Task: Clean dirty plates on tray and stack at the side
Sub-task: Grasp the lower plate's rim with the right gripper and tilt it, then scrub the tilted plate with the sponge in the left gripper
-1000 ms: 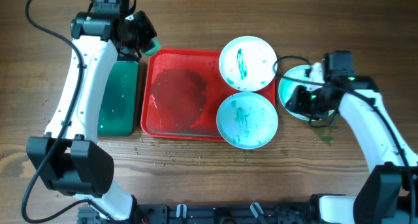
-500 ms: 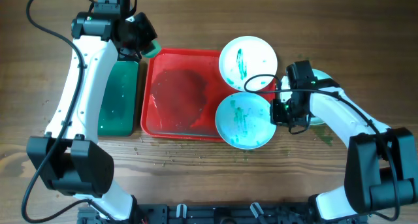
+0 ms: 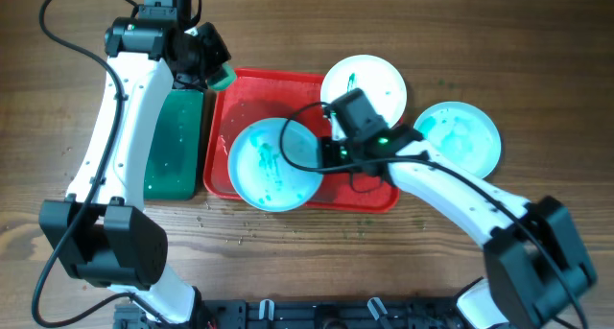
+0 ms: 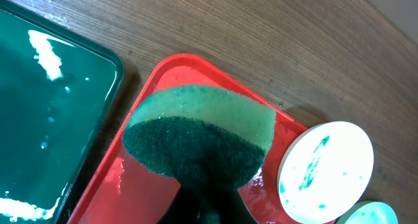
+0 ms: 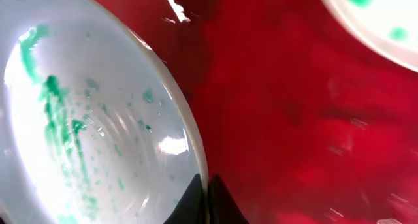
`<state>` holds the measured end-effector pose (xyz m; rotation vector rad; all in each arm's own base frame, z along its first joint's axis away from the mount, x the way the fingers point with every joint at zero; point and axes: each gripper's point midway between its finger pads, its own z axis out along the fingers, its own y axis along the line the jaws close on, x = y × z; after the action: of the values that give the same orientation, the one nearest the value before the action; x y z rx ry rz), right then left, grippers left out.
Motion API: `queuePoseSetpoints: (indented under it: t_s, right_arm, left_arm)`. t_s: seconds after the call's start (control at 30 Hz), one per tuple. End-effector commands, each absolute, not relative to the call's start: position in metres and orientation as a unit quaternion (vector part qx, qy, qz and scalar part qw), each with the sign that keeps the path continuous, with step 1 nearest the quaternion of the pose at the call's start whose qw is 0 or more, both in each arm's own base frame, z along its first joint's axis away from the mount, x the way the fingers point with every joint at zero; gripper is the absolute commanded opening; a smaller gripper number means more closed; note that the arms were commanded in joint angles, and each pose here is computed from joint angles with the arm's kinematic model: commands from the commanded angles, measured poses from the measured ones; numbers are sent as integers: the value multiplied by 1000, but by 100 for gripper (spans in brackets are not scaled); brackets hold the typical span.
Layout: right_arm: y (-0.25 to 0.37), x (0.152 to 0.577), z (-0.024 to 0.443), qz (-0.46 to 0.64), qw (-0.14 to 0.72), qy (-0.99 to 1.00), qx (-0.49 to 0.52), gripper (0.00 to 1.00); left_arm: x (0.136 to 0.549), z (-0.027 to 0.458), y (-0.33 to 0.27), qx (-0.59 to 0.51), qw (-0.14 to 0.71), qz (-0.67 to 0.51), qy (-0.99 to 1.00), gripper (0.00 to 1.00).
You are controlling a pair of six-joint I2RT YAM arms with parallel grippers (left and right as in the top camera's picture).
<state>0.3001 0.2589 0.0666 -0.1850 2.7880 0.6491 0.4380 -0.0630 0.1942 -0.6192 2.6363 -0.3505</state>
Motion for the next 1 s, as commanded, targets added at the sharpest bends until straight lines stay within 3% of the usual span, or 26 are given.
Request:
queuePoseSetpoints:
  t_s: [0.0, 0.23, 0.4, 0.5, 0.83, 0.97]
  right_arm:
    - [270, 331, 51, 180, 153, 971, -31, 4]
    - [284, 349, 8, 159, 104, 981, -21, 4]
    - [276, 348, -10, 216, 37, 976, 3, 4]
    - [276, 351, -10, 220, 42, 975, -5, 4]
    - [279, 352, -9, 225, 47, 973, -15, 4]
    - [279, 353, -9, 225, 49, 973, -20, 4]
  left_arm:
    - [437, 189, -62, -227, 198, -116, 946, 4]
    - [421, 169, -67, -236, 160, -104, 953, 4]
    - [390, 96, -89, -242, 103, -93, 960, 4]
    - [367, 59, -103, -220, 82, -85, 968, 4]
    - [349, -7, -107, -171, 133, -59, 975, 4]
    - [332, 4, -166, 3, 89, -210, 974, 4]
